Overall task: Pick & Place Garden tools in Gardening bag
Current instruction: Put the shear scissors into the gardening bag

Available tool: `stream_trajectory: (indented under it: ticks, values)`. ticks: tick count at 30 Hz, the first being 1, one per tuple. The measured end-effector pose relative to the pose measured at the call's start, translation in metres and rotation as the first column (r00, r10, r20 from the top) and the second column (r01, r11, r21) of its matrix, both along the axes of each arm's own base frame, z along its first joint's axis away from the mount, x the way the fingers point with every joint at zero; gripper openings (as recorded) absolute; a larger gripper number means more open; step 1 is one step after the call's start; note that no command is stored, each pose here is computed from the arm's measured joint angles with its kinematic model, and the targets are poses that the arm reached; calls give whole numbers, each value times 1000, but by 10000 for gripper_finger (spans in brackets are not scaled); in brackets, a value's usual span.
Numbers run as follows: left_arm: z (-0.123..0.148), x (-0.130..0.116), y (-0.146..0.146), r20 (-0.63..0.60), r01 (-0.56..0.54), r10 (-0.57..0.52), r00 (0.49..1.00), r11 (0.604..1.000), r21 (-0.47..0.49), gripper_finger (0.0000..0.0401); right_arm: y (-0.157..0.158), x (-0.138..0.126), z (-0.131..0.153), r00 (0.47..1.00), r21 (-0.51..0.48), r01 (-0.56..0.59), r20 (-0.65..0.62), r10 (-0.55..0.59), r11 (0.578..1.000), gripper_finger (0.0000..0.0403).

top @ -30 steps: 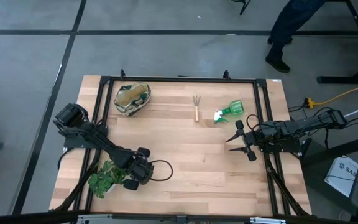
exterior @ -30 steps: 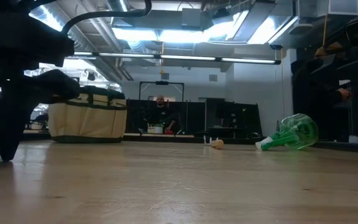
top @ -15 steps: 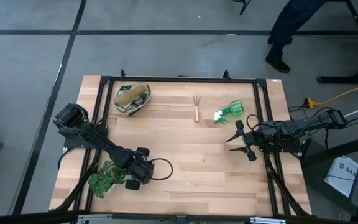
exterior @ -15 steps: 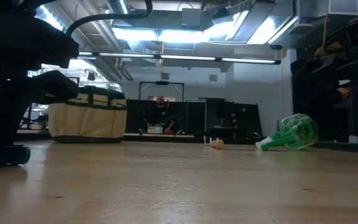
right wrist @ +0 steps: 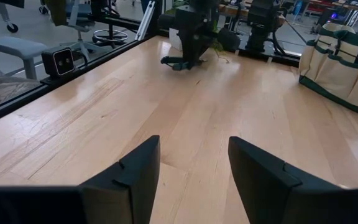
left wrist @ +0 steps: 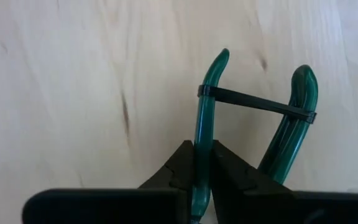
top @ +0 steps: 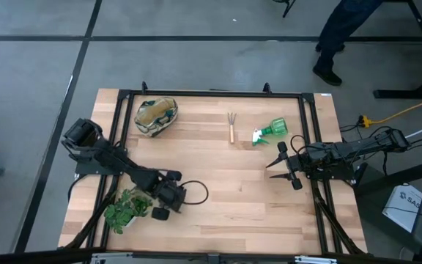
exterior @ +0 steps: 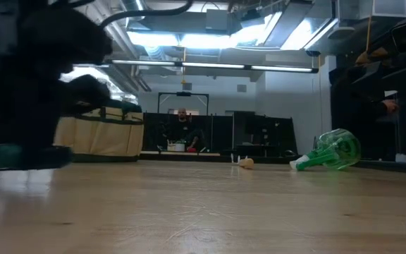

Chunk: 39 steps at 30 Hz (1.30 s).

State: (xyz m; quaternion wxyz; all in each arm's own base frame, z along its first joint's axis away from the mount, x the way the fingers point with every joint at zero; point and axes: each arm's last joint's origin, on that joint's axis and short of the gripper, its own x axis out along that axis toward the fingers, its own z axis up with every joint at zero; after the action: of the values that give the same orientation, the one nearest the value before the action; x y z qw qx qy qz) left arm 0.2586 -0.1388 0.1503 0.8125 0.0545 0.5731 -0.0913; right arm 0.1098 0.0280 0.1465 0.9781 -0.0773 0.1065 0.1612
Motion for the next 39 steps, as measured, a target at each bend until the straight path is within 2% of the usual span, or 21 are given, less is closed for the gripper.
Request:
stream_trajectory:
  ticks: [12, 19, 25, 31, 36, 39]
  values:
    - [6, 28, 32, 119, 152, -142, 983, 985, -77, 25, 0, 0, 0, 1000, 0, 0, 0, 0, 1000, 193]
    - [14, 46, 51, 258, 219, -185, 948, 970, -109, 26, 0, 0, 0, 1000, 0, 0, 0, 0, 1000, 193]
    - [21, 57, 73, 307, 179, -144, 941, 980, -90, 26, 0, 0, 0, 1000, 0, 0, 0, 0, 1000, 193]
    - [42, 74, 86, 381, 144, -107, 918, 987, -68, 26, 0, 0, 0, 1000, 0, 0, 0, 0, 1000, 193]
    - [65, 89, 90, 504, 64, -41, 863, 998, -29, 26, 0, 0, 0, 1000, 0, 0, 0, 0, 1000, 193]
    - [80, 98, 91, 602, 11, -10, 798, 1000, 2, 26, 0, 0, 0, 1000, 0, 0, 0, 0, 1000, 193]
